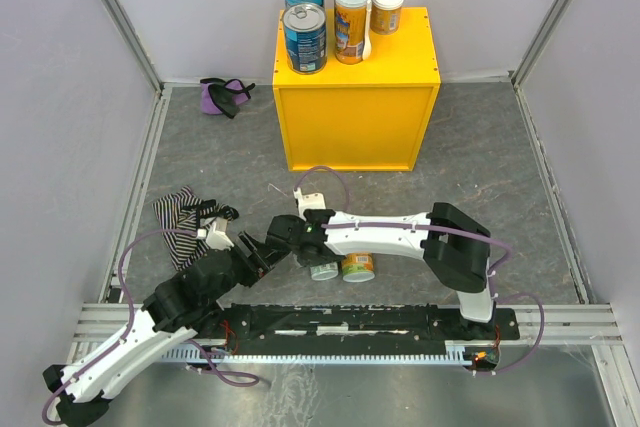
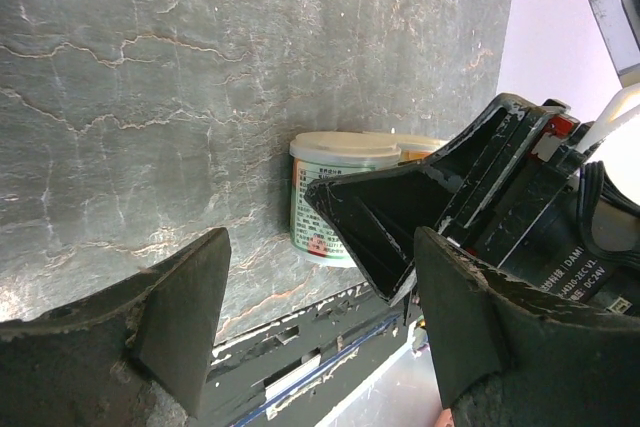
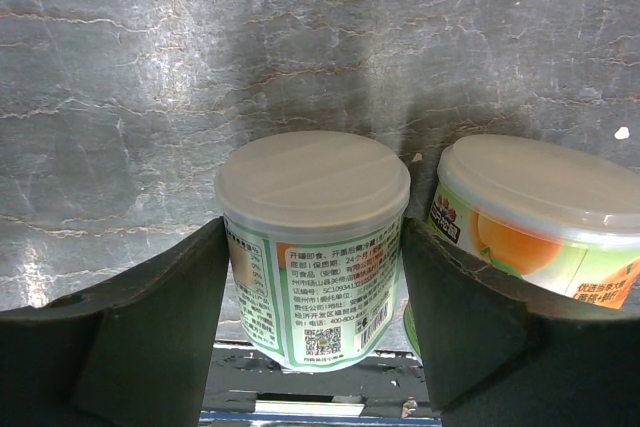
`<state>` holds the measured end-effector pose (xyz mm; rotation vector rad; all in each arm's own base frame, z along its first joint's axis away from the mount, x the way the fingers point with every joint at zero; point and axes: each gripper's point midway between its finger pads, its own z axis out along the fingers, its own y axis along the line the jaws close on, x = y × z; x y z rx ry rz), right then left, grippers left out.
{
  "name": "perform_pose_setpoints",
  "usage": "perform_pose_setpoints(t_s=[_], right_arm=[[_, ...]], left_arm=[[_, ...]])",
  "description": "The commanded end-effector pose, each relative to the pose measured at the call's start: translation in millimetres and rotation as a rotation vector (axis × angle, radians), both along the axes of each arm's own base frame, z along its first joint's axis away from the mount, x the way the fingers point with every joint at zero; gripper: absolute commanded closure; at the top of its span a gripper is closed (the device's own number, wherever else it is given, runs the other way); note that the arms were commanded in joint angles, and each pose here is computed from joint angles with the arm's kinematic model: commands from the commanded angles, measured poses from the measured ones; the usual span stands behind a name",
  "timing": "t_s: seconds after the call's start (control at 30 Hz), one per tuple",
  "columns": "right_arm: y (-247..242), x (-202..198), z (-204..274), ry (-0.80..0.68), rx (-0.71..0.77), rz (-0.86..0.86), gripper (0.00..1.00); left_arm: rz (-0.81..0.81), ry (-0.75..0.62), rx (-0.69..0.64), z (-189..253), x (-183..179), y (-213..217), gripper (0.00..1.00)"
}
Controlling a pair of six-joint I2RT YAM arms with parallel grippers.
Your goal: Place and organize the canned foods onto the counter
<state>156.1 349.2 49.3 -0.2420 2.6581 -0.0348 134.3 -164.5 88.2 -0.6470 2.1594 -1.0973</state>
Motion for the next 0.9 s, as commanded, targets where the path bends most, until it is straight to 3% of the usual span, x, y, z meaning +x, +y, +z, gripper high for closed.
perform_pose_setpoints(t_s=[0.0,0.87], right_arm=[[6,1,-12,0.001,-0.004,-0.013,0.25],[6,-3,-36,0.038,-0.039,0.012,0.27]], left_arm=[[0.011,-0.026,-0.029,14,2,0,0.20],[0.013,-0.025,-0.027,14,1,2,0.21]])
